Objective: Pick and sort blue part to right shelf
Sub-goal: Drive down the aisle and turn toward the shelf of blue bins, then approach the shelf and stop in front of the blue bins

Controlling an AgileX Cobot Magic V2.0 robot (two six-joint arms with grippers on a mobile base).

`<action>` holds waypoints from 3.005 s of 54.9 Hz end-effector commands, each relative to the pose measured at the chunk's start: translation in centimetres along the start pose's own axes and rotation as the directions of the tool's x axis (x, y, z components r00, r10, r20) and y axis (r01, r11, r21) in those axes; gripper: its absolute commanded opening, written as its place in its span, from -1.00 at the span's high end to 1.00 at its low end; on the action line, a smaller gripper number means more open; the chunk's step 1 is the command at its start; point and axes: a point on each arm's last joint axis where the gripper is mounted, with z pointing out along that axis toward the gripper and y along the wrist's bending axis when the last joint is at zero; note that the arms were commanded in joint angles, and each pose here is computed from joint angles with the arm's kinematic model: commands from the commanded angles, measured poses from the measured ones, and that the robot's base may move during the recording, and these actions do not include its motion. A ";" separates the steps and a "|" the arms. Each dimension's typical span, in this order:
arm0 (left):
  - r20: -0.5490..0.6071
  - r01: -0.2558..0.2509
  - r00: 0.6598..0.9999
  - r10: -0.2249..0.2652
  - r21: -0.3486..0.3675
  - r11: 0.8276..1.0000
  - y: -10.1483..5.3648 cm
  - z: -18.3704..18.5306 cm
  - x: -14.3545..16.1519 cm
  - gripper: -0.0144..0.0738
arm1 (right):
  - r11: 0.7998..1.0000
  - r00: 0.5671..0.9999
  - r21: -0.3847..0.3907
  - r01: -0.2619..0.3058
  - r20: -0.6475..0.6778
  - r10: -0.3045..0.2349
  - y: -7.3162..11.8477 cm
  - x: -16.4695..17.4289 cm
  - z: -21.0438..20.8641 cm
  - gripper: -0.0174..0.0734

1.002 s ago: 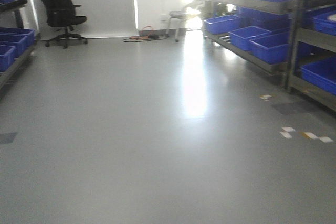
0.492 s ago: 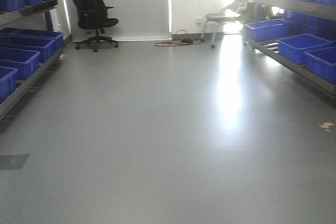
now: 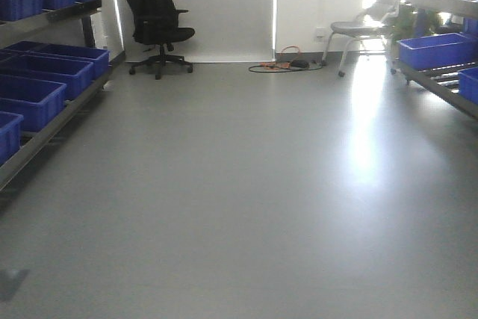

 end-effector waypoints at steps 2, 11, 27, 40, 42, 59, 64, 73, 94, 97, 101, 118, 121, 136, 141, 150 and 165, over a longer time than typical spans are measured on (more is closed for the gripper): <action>0.102 -0.004 0.995 0.003 0.006 1.000 0.0 -0.2 -1.7 -0.09 | 1.000 0.991 -0.007 0.018 0.132 -0.017 0.1 -1.8 -0.8 -0.05; 0.102 -0.004 0.995 0.003 0.006 1.000 0.0 -0.2 -1.7 -0.09 | 1.000 0.991 -0.007 0.018 0.132 -0.017 0.1 -1.8 -0.8 -0.05; 0.102 -0.004 0.995 0.003 0.006 1.000 0.0 -0.2 -1.7 -0.09 | 1.000 0.991 -0.007 0.018 0.132 -0.017 0.1 -1.8 -0.8 -0.05; 0.102 -0.004 0.995 0.003 0.006 1.000 0.0 -0.2 -1.7 -0.09 | 1.000 0.991 -0.007 0.018 0.132 -0.017 0.1 -1.8 -0.8 -0.05; 0.102 -0.004 0.995 0.003 0.006 1.000 0.0 -0.2 -1.7 -0.09 | 1.000 0.991 -0.007 0.018 0.132 -0.017 0.1 -1.8 -0.8 -0.05; 0.102 -0.004 0.995 0.003 0.006 1.000 0.0 -0.2 -1.7 -0.09 | 1.000 0.991 -0.007 0.018 0.132 -0.017 0.1 -1.8 -0.8 -0.05; 0.102 -0.004 0.995 0.003 0.006 1.000 0.0 -0.2 -1.7 -0.09 | 1.000 0.991 -0.007 0.018 0.132 -0.017 0.1 -1.8 -0.8 -0.05; 0.102 -0.004 0.995 0.003 0.006 1.000 0.0 -0.2 -1.7 -0.09 | 1.000 0.991 -0.007 0.018 0.132 -0.017 0.1 -1.8 -0.8 -0.05; 0.102 -0.004 0.995 0.003 0.006 1.000 0.0 -0.2 -1.7 -0.09 | 1.000 0.991 -0.007 0.018 0.132 -0.017 0.1 -1.8 -0.8 -0.05; 0.102 -0.004 0.995 0.003 0.006 1.000 0.0 -0.2 -1.7 -0.09 | 1.000 0.991 -0.007 0.018 0.132 -0.017 0.1 -1.8 -0.8 -0.05; 0.102 -0.004 0.995 0.003 0.006 1.000 0.0 -0.2 -1.7 -0.09 | 1.000 0.991 -0.007 0.018 0.132 -0.017 0.1 -1.8 -0.8 -0.05; 0.102 -0.004 0.995 0.003 0.006 1.000 0.0 -0.2 -1.7 -0.09 | 1.000 0.991 -0.007 0.018 0.132 -0.017 0.1 -1.8 -0.8 -0.05; 0.102 -0.004 0.995 0.003 0.006 1.000 0.0 -0.2 -1.7 -0.09 | 1.000 0.991 -0.007 0.018 0.132 -0.017 0.1 -1.8 -0.8 -0.05; 0.102 -0.004 0.995 0.003 0.006 1.000 0.0 -0.2 -1.7 -0.09 | 1.000 0.991 -0.008 0.018 0.132 -0.017 0.1 -1.8 -0.8 -0.05; 0.102 -0.004 0.995 0.003 0.006 1.000 0.0 -0.2 -1.7 -0.09 | 1.000 0.991 -0.008 0.018 0.132 -0.017 0.1 -1.8 -0.8 -0.05; 0.102 -0.004 0.995 0.003 0.006 1.000 0.0 -0.2 -1.7 -0.09 | 1.000 0.991 -0.008 0.018 0.132 -0.017 0.1 -1.8 -0.8 -0.05; 0.102 -0.004 0.995 0.003 0.006 1.000 0.0 -0.2 -1.7 -0.09 | 1.000 0.991 -0.008 0.018 0.132 -0.017 0.1 -1.8 -0.8 -0.05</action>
